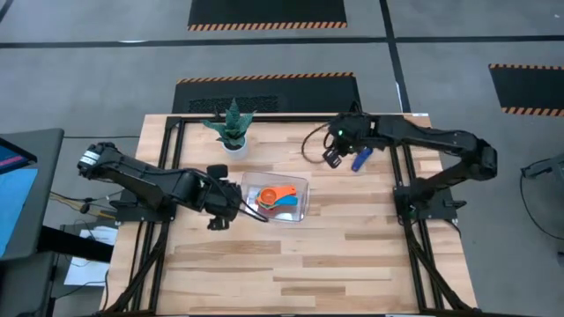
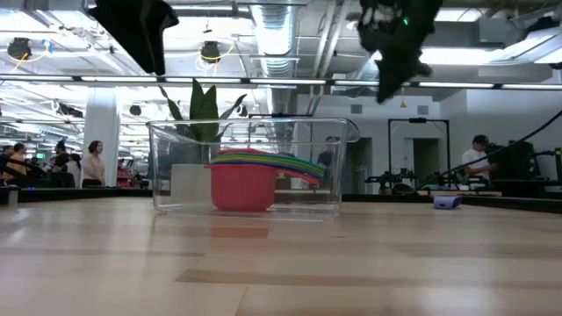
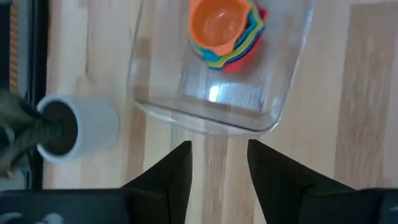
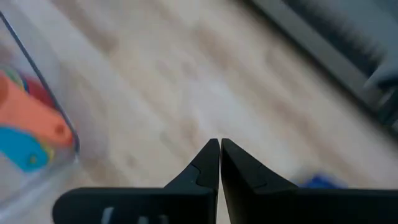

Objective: Nest measuring cups in basket
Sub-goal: Stack the dark blue measuring cup into the orange measuring cup

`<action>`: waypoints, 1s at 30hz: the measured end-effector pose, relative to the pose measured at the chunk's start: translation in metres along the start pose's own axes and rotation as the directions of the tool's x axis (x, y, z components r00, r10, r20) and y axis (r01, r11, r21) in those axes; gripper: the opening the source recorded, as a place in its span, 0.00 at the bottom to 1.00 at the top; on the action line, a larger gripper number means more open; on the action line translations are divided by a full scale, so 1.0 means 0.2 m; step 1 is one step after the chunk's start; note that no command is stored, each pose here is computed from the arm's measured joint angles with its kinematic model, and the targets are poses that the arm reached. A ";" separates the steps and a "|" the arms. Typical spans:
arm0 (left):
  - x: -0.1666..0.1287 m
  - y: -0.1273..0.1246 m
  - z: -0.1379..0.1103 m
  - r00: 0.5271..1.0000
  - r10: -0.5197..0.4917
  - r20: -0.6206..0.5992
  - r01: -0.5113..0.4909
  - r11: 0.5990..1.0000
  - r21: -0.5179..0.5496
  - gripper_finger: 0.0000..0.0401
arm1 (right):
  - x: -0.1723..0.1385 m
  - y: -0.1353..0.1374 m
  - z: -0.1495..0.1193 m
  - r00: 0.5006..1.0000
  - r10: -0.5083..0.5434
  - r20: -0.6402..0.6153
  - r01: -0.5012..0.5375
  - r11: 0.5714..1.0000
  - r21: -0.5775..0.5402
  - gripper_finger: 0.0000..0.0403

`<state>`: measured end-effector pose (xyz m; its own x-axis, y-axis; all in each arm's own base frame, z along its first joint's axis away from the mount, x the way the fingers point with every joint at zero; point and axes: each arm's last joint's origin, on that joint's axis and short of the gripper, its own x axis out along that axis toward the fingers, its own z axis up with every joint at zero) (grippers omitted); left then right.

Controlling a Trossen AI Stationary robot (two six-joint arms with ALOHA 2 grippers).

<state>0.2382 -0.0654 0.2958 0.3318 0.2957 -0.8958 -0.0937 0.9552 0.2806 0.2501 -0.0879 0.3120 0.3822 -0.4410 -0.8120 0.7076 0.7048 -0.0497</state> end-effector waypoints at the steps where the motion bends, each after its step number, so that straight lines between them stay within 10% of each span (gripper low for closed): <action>1: 0.00 0.00 0.00 1.000 -0.006 0.005 0.006 1.000 0.023 0.36 | 0.02 -0.04 -0.01 0.998 0.029 -0.061 -0.027 0.999 0.027 0.09; 14: 0.02 0.03 0.09 0.991 -0.025 0.134 0.037 0.996 -0.087 0.36 | 0.45 -0.39 -0.01 0.940 -0.024 -0.339 0.065 0.992 0.110 0.12; 30: 0.01 0.03 0.11 0.985 -0.039 0.168 0.070 0.981 -0.182 0.36 | 0.72 -0.61 -0.13 0.774 -0.057 -0.631 0.125 0.990 0.064 0.54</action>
<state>0.2585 -0.0598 0.3022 0.4884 0.2525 -0.8353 -0.2393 0.9593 0.1501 0.2028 -0.2231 0.1864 -0.1199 -0.0311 -0.9923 0.7864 0.6071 -0.1140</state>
